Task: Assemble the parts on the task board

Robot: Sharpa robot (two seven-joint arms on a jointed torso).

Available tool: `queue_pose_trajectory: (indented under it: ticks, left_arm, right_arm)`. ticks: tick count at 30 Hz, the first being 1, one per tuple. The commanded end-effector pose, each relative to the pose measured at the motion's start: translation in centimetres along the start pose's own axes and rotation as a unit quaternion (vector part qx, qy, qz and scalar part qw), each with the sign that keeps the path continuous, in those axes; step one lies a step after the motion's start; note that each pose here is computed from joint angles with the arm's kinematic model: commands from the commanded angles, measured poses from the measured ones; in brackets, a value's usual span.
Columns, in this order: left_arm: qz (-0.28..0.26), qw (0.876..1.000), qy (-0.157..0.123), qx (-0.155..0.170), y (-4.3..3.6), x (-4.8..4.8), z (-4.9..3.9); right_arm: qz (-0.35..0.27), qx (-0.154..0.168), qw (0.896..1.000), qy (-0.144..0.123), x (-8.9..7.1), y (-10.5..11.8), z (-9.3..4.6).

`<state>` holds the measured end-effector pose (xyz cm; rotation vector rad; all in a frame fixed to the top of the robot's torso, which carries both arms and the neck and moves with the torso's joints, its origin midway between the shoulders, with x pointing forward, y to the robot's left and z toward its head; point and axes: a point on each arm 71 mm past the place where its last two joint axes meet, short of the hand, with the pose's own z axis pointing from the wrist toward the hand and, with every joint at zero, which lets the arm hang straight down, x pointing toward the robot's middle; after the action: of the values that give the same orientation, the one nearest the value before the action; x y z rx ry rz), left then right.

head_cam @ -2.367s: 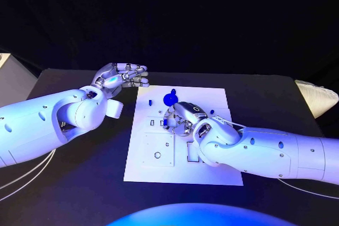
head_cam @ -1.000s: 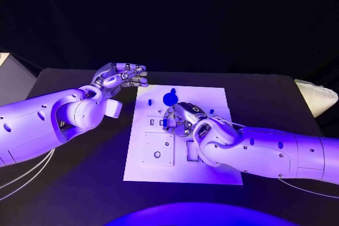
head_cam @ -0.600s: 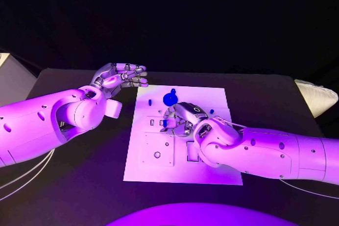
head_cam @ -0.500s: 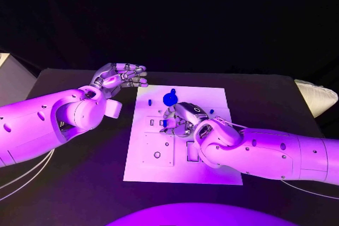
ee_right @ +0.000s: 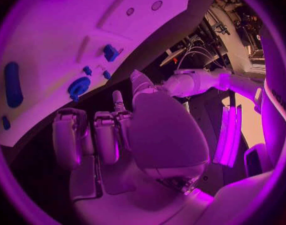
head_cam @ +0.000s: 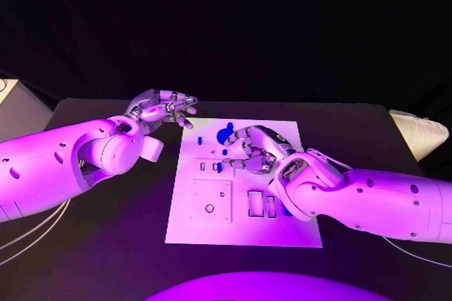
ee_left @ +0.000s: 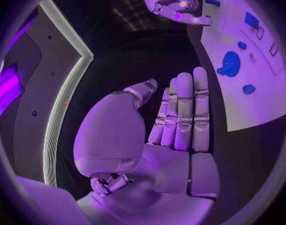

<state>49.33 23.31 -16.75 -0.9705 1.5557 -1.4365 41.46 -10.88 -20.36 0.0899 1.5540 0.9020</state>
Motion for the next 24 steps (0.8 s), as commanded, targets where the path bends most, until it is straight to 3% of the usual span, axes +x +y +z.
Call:
queue_pose_trajectory:
  ticks: [1, 6, 7, 13, 17, 24]
  left_arm:
    - [0.091, 0.993, 0.030, -0.075, 0.93, 0.44, -0.09]
    - [0.150, 0.976, 0.071, -0.142, 1.60, 0.84, -0.26]
    - [0.174, 0.967, 0.090, -0.165, 1.66, 1.06, -0.26]
    - [0.268, 0.923, 0.145, -0.236, 1.78, 2.12, -0.23]
    - [0.321, 0.895, 0.161, -0.263, 1.88, 2.90, 0.17]
    - [0.374, 0.871, 0.167, -0.270, 2.00, 4.11, 1.26]
  right_arm:
    - [0.084, 0.000, 0.996, 0.007, -1.1, -0.4, -0.2]
    - [0.117, 0.046, 0.992, -0.013, -3.2, -2.2, -0.1]
    - [0.131, 0.064, 0.989, -0.019, -3.8, -2.9, -0.1]
    - [0.174, 0.115, 0.977, -0.044, -6.0, -4.8, 0.4]
    - [0.194, 0.143, 0.969, -0.055, -7.3, -5.8, 0.7]
    - [0.203, 0.169, 0.962, -0.065, -8.6, -6.9, 1.1]
